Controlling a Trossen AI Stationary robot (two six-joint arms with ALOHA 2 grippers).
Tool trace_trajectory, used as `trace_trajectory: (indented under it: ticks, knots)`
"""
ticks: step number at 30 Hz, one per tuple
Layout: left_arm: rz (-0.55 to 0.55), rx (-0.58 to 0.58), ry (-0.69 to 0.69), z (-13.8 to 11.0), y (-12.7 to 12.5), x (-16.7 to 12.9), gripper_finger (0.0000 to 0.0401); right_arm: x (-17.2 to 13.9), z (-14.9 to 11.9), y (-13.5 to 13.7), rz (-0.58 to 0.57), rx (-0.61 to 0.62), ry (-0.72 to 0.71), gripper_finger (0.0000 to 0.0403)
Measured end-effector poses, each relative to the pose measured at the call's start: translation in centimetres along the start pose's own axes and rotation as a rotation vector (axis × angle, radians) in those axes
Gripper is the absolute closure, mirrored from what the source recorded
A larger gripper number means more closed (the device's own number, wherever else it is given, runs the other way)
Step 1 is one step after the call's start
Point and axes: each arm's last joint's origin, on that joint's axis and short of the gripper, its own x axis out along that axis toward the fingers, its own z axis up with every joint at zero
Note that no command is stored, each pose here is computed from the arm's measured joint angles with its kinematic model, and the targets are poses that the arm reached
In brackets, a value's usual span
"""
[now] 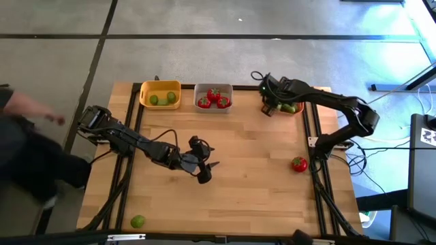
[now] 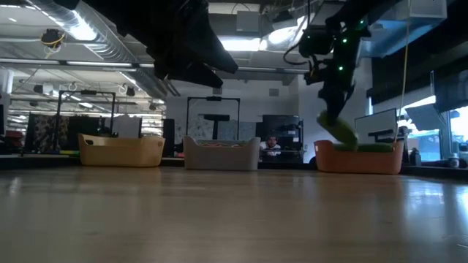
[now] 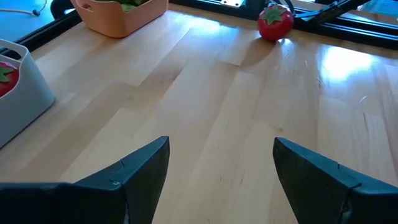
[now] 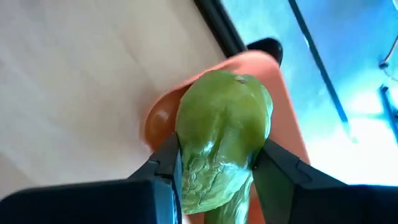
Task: Sort produce into baskets
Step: Put the cucumber into the orange bin, then put the tomatoes into the gray bin
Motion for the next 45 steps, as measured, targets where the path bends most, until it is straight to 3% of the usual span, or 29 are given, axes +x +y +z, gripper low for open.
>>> trace_trajectory:
  ticks: [8,16,25,29,33,45]
  knots:
    - [0.0,-0.004,0.0,0.0,0.0,0.0,0.0119,1.7,0.5,0.6,-0.02,-0.156,0.037,0.0278]
    - [0.0,-0.012,0.0,0.0,0.0,0.0,0.0119,3.9,0.1,1.5,-0.027,-0.146,0.18,0.0272]
    - [0.0,-0.01,0.0,0.0,0.0,0.0,0.0119,4.2,0.0,1.1,-0.08,-0.09,0.197,0.0154]
    - [0.0,-0.009,0.0,0.0,0.0,0.0,0.0119,2.9,-0.2,1.2,-0.071,-0.096,0.172,0.012]
    - [0.001,-0.01,0.0,0.0,0.0,0.0,0.0119,0.1,-0.9,1.5,-0.013,-0.086,0.123,0.0113]
    - [0.0,-0.007,0.0,0.0,0.0,0.0,0.0119,-7.9,-5.7,4.4,0.33,-0.037,0.153,0.0112]
